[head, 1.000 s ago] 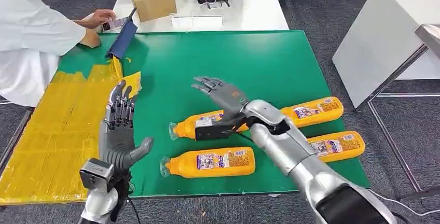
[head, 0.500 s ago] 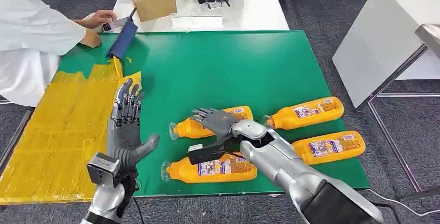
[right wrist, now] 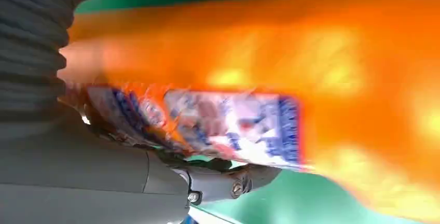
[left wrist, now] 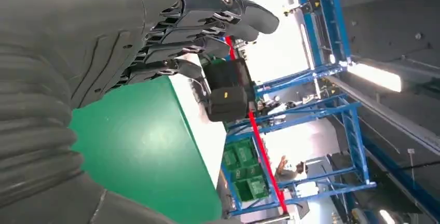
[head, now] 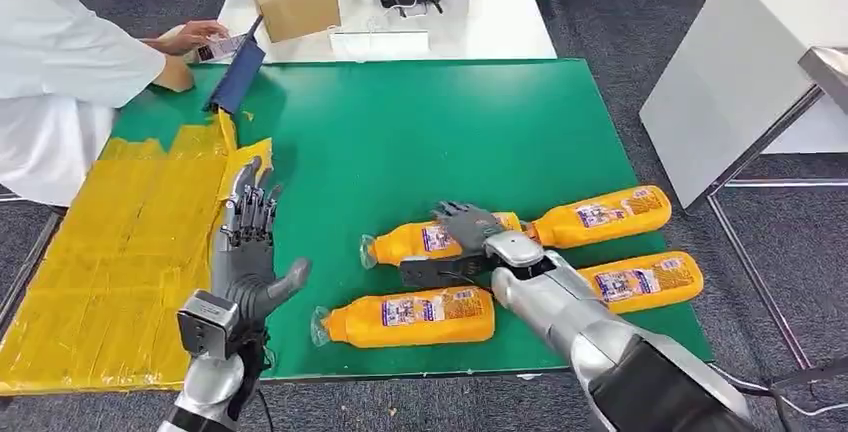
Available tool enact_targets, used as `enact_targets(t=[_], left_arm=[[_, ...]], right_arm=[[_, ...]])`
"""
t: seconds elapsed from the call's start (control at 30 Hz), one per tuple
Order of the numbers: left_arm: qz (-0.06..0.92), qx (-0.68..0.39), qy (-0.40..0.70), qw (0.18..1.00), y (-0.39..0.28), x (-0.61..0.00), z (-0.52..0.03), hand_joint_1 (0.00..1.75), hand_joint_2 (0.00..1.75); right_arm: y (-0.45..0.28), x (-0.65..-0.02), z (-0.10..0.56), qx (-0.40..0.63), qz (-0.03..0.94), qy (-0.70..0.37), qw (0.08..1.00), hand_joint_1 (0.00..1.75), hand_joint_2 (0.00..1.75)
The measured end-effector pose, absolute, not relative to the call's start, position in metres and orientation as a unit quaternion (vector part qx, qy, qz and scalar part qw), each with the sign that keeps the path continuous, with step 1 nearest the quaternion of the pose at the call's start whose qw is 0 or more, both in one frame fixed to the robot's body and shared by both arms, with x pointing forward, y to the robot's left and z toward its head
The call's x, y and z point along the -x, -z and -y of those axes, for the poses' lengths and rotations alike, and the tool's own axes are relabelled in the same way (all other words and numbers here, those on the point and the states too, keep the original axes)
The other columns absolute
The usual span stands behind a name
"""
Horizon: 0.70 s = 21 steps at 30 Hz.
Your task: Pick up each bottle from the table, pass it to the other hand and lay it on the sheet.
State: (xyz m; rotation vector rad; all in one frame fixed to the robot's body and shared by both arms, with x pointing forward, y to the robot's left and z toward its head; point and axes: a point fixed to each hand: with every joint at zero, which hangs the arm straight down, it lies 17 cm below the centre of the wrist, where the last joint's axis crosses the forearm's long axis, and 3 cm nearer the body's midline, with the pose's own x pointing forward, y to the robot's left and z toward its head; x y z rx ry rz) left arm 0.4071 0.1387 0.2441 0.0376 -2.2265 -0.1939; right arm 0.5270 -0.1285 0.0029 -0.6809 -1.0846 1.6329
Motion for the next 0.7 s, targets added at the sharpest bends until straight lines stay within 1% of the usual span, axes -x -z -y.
enact_targets(t=[0.17,0.37,0.4,0.43,0.57,0.7], left_arm=[[0.894,-0.015,0.082,0.44,-0.244,-0.408,-0.137,0.0,1.75],[0.892,-0.016,0.085,0.444,-0.241,-0.409,-0.136,0.0,1.75],[0.892,-0.016,0.085,0.445,-0.24,-0.409,-0.135,0.0,1.75],[0.891,-0.016,0.084,0.445,-0.24,-0.409,-0.135,0.0,1.75],[0.89,-0.015,0.085,0.448,-0.238,-0.41,-0.134,0.0,1.75],[0.889,-0.014,0.085,0.45,-0.236,-0.411,-0.133,0.0,1.75]], right_arm=[[-0.003,-0.534,0.149,0.33,0.427,-0.672,0.506,0.0,1.75],[-0.006,-0.539,0.16,0.365,0.417,-0.666,0.499,0.0,1.75],[-0.005,-0.539,0.161,0.367,0.415,-0.667,0.499,0.09,1.75],[-0.005,-0.539,0.162,0.368,0.413,-0.667,0.499,1.73,1.75],[0.007,-0.531,0.164,0.348,0.393,-0.683,0.508,1.75,1.75],[0.006,-0.531,0.16,0.333,0.408,-0.676,0.515,1.75,1.75]])
